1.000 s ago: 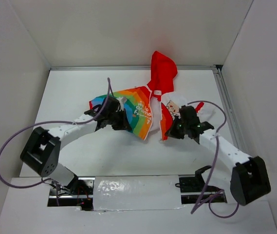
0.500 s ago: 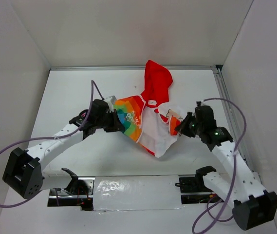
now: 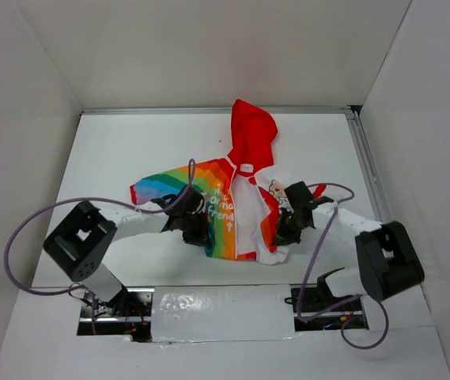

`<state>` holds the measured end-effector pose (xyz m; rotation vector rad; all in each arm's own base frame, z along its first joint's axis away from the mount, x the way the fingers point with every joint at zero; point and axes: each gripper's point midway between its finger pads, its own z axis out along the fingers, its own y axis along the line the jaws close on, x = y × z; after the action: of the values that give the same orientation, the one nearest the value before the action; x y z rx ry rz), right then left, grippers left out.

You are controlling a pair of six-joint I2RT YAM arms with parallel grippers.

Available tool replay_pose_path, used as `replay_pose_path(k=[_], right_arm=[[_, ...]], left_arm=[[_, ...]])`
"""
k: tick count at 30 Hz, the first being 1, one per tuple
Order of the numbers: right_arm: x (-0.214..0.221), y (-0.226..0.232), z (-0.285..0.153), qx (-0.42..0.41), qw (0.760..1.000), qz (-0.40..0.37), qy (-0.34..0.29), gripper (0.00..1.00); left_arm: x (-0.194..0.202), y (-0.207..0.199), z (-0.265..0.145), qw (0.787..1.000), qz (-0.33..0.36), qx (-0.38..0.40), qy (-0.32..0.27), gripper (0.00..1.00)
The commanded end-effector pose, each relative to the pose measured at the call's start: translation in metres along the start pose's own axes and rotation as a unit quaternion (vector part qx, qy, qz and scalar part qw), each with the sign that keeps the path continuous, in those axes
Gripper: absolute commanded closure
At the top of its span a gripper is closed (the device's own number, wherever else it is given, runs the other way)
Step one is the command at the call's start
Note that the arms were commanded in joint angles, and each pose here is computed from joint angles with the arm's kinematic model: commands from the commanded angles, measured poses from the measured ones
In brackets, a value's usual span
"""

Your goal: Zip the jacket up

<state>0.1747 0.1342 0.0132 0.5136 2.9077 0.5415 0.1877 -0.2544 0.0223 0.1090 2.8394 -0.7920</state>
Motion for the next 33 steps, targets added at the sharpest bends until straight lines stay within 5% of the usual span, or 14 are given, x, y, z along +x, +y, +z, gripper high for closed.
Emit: replay_pose_path(k=[1,7,12,16,19,21,24,28,33], right_arm=[[-0.053,0.020,0.011,0.009,0.998,-0.002,-0.066,1.00],[-0.147,0.052,0.020,0.020,0.991,-0.004,-0.133,1.00],[-0.221,0.104,-0.021,-0.051,0.977,-0.031,-0.204,1.00],[-0.177,0.146,-0.068,-0.190,0.968,-0.099,-0.134,1.00],[-0.121,0.131,-0.075,-0.210,0.968,-0.101,-0.096,0.99],[-0.090,0.095,-0.059,-0.169,0.979,-0.078,-0.079,0.87],[-0.069,0.026,-0.031,-0.041,0.996,-0.002,-0.081,0.68],[-0.066,-0.013,-0.031,0.054,0.992,0.029,-0.108,0.41],[-0.083,0.025,-0.068,0.026,0.982,-0.053,-0.181,0.14]], left_arm=[[-0.031,-0.006,0.018,1.000,-0.008,-0.008,-0.018,1.00],[-0.125,0.016,0.023,0.996,-0.046,-0.017,-0.081,1.00],[-0.206,0.019,-0.005,0.987,-0.039,-0.003,-0.154,1.00],[-0.209,0.013,-0.024,0.985,-0.018,-0.007,-0.171,1.00],[-0.189,0.010,-0.031,0.986,-0.021,0.012,-0.162,1.00],[-0.174,0.016,-0.032,0.988,-0.031,0.008,-0.153,0.92],[-0.158,0.027,-0.034,0.989,-0.052,-0.017,-0.140,0.64],[-0.143,0.036,-0.046,0.987,-0.060,-0.049,-0.141,0.01],[-0.139,0.030,-0.065,0.983,-0.048,-0.075,-0.163,0.01]])
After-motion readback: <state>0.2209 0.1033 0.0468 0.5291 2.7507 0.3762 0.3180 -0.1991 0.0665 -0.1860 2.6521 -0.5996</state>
